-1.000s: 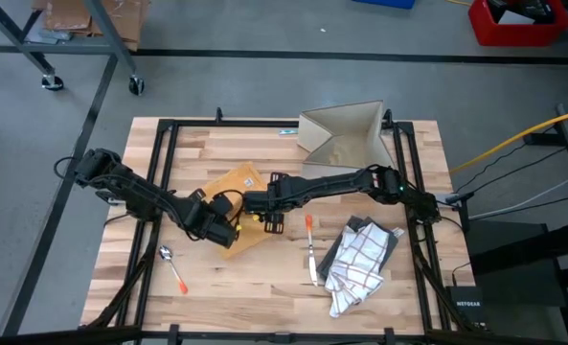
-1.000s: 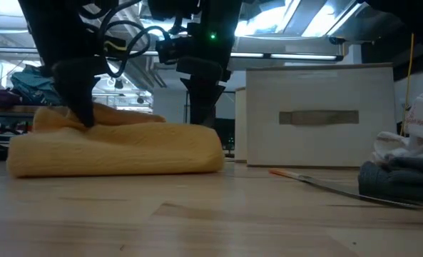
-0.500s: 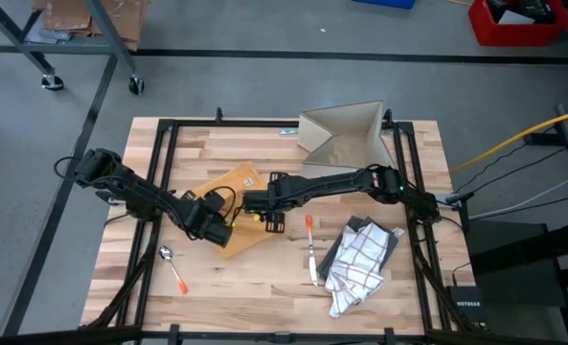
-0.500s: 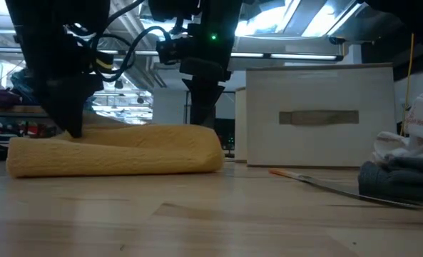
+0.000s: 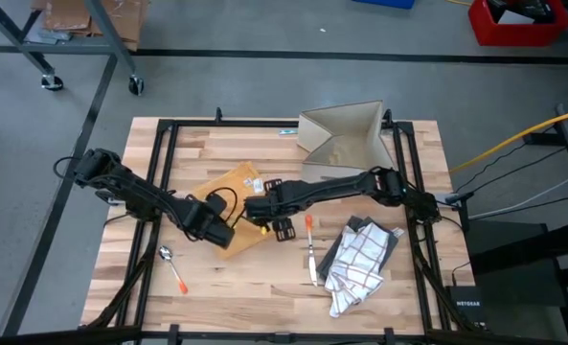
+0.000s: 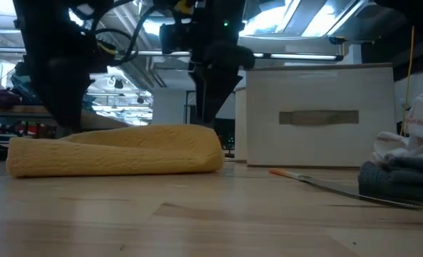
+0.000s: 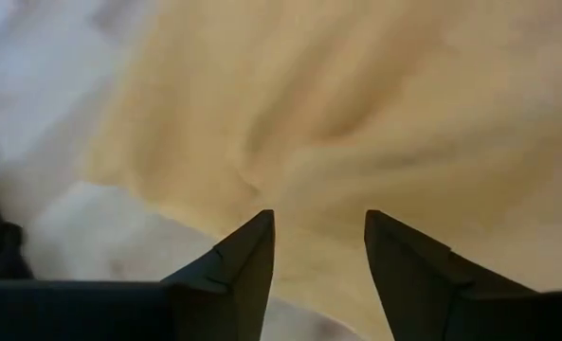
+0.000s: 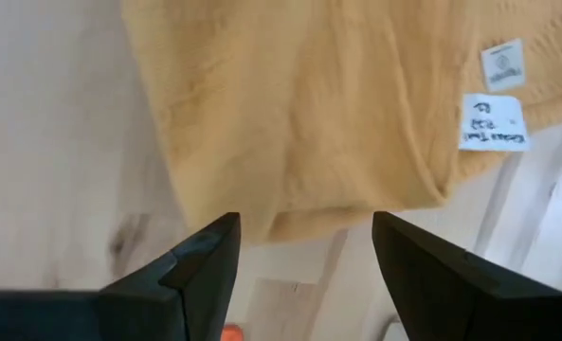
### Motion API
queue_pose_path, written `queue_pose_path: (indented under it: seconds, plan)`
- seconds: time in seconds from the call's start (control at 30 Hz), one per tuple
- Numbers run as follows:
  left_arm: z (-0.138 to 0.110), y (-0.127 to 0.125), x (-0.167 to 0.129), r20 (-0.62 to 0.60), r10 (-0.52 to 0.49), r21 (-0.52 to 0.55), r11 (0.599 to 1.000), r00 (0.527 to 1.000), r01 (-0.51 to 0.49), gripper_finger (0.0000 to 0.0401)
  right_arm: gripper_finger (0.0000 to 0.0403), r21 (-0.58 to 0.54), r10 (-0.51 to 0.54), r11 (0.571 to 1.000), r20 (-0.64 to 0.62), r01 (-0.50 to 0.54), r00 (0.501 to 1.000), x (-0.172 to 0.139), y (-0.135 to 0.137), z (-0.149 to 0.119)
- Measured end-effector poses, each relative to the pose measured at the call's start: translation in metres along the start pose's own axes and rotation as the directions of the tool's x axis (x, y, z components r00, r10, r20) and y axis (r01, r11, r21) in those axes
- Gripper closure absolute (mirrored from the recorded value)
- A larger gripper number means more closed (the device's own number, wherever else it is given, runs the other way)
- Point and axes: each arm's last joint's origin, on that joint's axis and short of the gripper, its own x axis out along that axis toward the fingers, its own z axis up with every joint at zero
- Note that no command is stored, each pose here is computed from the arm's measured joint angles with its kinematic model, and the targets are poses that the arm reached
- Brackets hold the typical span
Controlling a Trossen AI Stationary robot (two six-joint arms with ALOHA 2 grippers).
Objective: Fold towel
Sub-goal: Fold the orange kitchen towel
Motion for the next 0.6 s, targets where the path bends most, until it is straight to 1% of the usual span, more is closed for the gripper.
queue_pose_path:
  seconds: [0.07,0.13,0.23,0.33,0.4,0.47,0.6]
  plan:
    - [0.001,-0.006,-0.004,-0.04,-0.064,0.032,0.997,0.997,0.065,0.0246,0.0159,-0.021,0.005,1.0,-0.005,-0.005,1.0,-0.003,0.004,0.0]
    - [0.001,-0.015,-0.01,-0.091,-0.156,0.06,0.985,0.984,0.162,0.0247,0.0159,-0.032,0.007,0.999,-0.005,-0.007,1.0,-0.005,0.008,0.0]
    - [-0.002,-0.03,-0.016,-0.128,-0.311,0.061,0.945,0.942,0.321,0.0247,0.0159,-0.043,0.014,0.999,0.0,-0.014,1.0,-0.011,0.016,0.002]
    - [-0.008,-0.042,-0.024,-0.109,-0.421,0.085,0.898,0.9,0.431,0.0247,0.0159,-0.067,0.023,0.998,0.018,-0.021,1.0,-0.015,0.029,0.005]
    - [-0.015,-0.047,-0.026,-0.11,-0.448,0.107,0.882,0.887,0.458,0.0247,0.0159,-0.085,0.027,0.996,0.018,-0.025,0.999,-0.015,0.037,0.006]
    - [-0.023,-0.052,-0.027,-0.115,-0.455,0.121,0.876,0.883,0.467,0.0247,0.0159,-0.099,0.029,0.995,0.028,-0.026,0.999,-0.011,0.046,0.006]
    - [-0.04,-0.061,-0.021,-0.136,-0.432,0.147,0.881,0.892,0.449,0.0246,0.0159,-0.13,0.027,0.991,0.03,-0.023,0.999,0.0,0.06,0.005]
